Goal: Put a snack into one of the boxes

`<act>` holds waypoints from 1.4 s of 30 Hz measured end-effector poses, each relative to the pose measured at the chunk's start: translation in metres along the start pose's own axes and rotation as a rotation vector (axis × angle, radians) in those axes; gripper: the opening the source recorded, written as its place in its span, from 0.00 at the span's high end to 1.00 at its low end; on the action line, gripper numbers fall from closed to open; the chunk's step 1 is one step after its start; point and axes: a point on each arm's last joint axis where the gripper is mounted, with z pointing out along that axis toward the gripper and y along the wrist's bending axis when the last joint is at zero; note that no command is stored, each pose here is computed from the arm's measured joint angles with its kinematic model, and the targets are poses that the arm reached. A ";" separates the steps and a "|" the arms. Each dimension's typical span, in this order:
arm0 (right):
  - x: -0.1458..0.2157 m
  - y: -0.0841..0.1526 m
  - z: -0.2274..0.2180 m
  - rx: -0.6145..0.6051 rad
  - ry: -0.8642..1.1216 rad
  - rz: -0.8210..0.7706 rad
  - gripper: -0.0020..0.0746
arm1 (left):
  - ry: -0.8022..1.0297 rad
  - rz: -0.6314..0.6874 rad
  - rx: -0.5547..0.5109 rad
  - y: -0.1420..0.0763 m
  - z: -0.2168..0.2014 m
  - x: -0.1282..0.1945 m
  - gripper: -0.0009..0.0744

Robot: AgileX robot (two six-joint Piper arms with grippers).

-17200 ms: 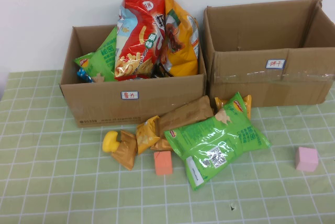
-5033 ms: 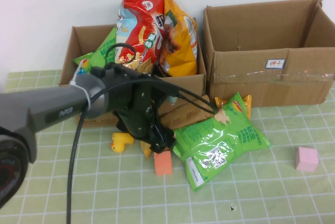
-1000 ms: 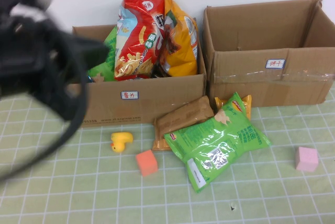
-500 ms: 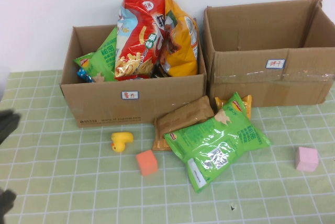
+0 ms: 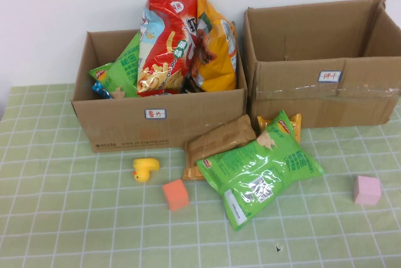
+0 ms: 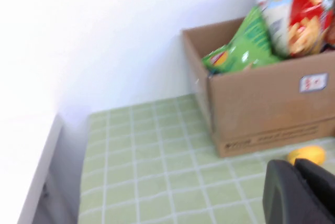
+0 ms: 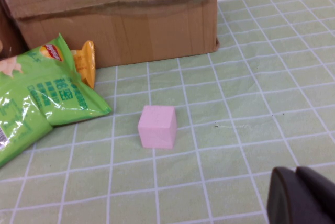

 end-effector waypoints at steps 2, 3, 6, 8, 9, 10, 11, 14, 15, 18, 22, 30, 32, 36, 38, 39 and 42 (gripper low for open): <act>0.000 0.000 0.000 0.000 0.000 0.000 0.98 | -0.014 -0.005 -0.022 0.000 -0.003 0.015 0.99; 0.000 0.000 0.000 0.000 0.000 0.000 0.98 | -0.011 -0.009 -0.028 0.000 -0.003 0.023 0.99; 0.000 0.000 0.000 0.000 0.000 0.000 0.98 | 0.032 -0.045 -0.037 0.000 0.002 0.044 0.99; 0.000 0.000 0.000 0.000 0.000 0.000 0.98 | 0.059 -0.064 -0.036 -0.001 0.004 0.053 0.99; 0.000 0.000 0.000 0.000 0.000 0.000 0.98 | 0.073 -0.072 -0.038 -0.001 0.005 0.058 0.99; 0.000 0.000 0.000 0.000 0.000 0.000 0.98 | 0.081 -0.079 -0.038 -0.001 0.005 0.061 0.99; 0.000 0.000 0.000 0.000 0.000 0.000 0.98 | 0.088 -0.079 -0.038 -0.001 0.005 0.062 0.99; 0.000 0.000 0.000 0.000 0.000 0.000 0.98 | 0.097 -0.079 -0.037 -0.001 0.005 0.063 0.99; 0.000 0.000 0.000 0.000 0.000 0.000 0.98 | 0.115 -0.073 -0.036 -0.001 0.005 0.065 0.99; 0.000 0.000 0.000 0.000 0.000 0.000 0.98 | 0.154 -0.039 -0.032 -0.001 0.004 0.068 0.99; 0.000 0.000 0.000 0.000 0.000 0.000 0.98 | 0.162 -0.021 -0.030 -0.001 0.004 0.069 0.99; 0.000 0.000 0.000 0.000 0.000 0.000 0.98 | 0.162 -0.022 -0.030 -0.001 0.004 0.069 0.99; 0.000 0.000 0.000 0.000 0.000 0.000 0.98 | 0.162 -0.022 -0.030 -0.001 0.004 0.069 0.99; 0.000 0.000 0.000 0.000 0.000 0.000 0.98 | 0.162 -0.025 -0.030 -0.001 0.004 0.069 0.99; 0.000 0.000 0.000 0.000 0.000 0.000 0.98 | 0.162 -0.025 -0.030 -0.001 0.004 0.069 0.99; 0.000 0.000 0.000 0.000 0.000 0.000 0.98 | 0.162 -0.025 -0.030 -0.001 0.004 0.069 0.99; 0.000 0.000 0.000 0.000 0.000 0.000 0.98 | 0.162 -0.025 -0.030 -0.001 0.004 0.069 0.99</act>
